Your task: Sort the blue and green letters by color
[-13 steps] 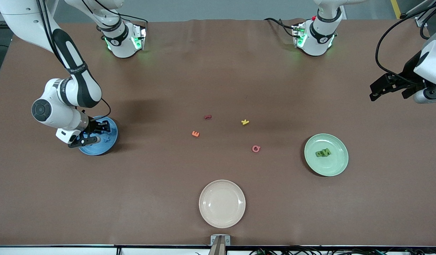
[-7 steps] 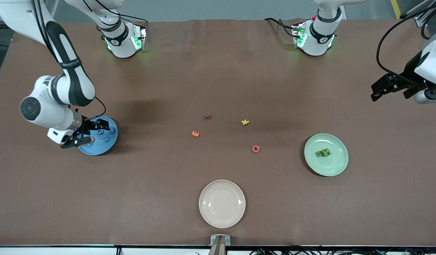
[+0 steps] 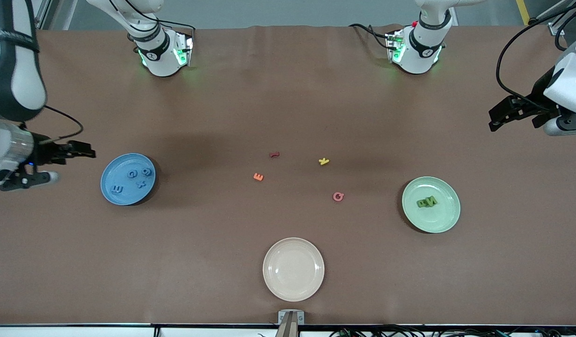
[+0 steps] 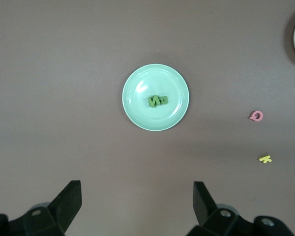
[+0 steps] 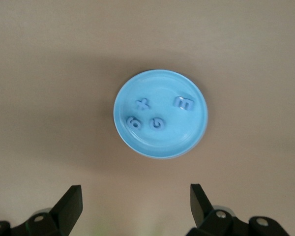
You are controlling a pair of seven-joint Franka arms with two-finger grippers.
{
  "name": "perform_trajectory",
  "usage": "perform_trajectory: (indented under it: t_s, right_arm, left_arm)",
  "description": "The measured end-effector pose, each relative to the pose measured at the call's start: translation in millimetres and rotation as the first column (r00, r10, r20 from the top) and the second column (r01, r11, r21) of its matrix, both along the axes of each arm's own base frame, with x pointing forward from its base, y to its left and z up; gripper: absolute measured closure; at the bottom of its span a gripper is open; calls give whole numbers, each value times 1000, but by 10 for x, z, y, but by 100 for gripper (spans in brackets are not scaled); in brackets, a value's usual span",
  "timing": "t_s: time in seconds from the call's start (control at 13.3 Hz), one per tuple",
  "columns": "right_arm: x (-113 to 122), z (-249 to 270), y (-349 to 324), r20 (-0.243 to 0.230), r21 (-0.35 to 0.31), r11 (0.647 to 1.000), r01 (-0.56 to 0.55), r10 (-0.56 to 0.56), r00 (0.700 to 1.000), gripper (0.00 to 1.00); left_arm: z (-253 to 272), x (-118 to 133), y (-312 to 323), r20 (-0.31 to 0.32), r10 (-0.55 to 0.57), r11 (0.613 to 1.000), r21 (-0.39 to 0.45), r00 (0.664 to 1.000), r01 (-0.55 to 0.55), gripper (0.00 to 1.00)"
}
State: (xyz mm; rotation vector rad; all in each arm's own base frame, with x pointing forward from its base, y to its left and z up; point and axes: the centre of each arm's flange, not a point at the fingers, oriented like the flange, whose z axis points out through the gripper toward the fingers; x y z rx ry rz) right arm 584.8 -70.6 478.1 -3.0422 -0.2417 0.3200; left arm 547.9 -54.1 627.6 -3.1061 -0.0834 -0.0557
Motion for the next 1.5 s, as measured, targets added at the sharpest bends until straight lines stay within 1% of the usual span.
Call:
perform_trajectory:
  t_s: [0.07,0.22,0.45,0.6,0.82,1.27,1.5]
  right_arm:
    - [-28,217,15,16,-28,999,17,-16,1000,3]
    - [-132,585,157,51,-64,997,53,-49,997,3]
    - [-263,1028,318,89,-78,995,67,-60,994,2]
    - [-278,1328,482,125,-82,992,91,-80,989,2]
    - [-266,1498,750,161,-84,989,120,-106,981,0]
    - [-259,1763,738,218,-76,988,132,-112,969,0]
    - [-260,1829,738,232,-74,988,133,-113,966,0]
  left_arm:
    - [-3,1,-3,-1,-1,1000,0,1000,1,0]
    - [-5,1,-10,-1,-2,1000,0,1000,2,0]
    - [-3,5,-12,2,-2,1000,0,1000,2,0]
    - [-1,3,-48,4,-9,1000,0,1000,9,0]
    - [7,6,-117,14,-22,1000,-1,1000,22,0]
    - [-12,5,-119,10,-22,1000,-1,1000,22,0]
    - [-12,5,-119,10,-21,1000,-1,1000,21,0]
